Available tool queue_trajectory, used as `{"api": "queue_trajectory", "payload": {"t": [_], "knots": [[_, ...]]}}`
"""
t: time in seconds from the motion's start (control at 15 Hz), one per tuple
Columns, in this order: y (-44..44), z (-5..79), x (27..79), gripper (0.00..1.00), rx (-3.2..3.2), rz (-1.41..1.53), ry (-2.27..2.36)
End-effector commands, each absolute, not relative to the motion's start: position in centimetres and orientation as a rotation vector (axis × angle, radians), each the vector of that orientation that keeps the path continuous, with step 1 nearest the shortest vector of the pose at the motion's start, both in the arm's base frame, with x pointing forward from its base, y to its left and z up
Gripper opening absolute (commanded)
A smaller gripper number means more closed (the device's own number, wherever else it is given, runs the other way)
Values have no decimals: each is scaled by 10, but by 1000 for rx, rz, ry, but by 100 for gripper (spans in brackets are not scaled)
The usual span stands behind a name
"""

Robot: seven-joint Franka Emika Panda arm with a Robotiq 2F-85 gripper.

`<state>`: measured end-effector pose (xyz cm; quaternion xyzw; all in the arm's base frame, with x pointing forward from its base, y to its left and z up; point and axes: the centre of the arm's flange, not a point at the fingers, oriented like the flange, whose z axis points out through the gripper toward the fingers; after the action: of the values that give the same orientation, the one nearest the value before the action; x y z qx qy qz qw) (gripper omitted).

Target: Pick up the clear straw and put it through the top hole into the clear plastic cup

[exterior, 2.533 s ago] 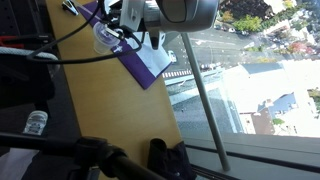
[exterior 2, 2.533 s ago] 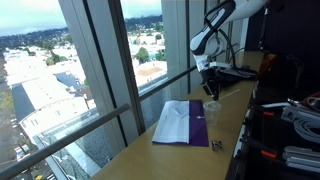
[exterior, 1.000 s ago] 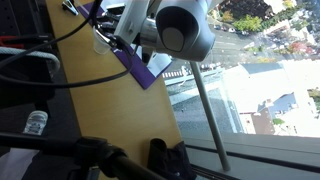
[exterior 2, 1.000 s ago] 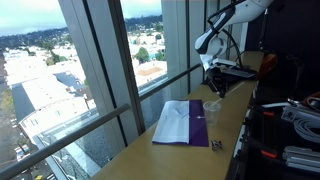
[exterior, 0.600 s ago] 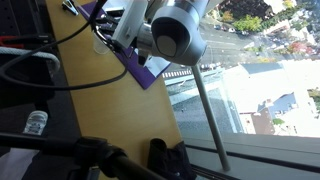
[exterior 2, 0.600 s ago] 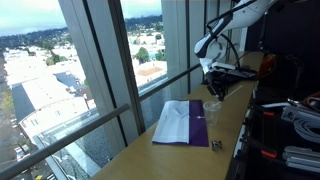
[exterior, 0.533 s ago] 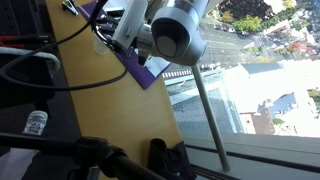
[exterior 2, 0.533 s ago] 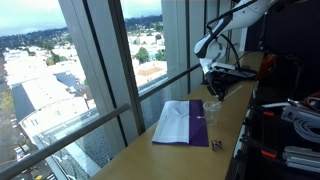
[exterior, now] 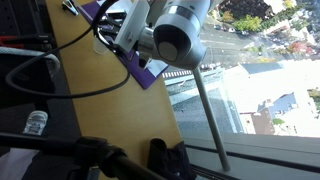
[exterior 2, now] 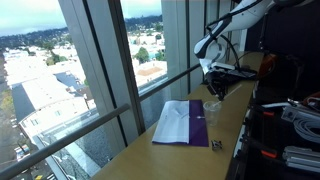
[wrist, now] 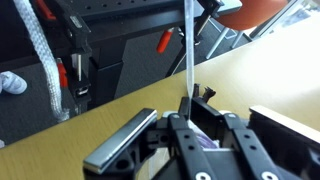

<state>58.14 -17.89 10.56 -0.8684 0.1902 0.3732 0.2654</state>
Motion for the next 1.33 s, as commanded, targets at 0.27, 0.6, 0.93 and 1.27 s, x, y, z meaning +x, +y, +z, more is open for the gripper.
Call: {"api": "queue_trajectory", "payload": {"t": [0.27,0.6,0.93,1.27], "knots": [[-195,97,591,3,-2260,1019,557],[-201,91,595,3,-2244,1017,564],[-200,87,600,43,-2232,1014,558],[-195,91,606,79,-2217,1014,532]]}}
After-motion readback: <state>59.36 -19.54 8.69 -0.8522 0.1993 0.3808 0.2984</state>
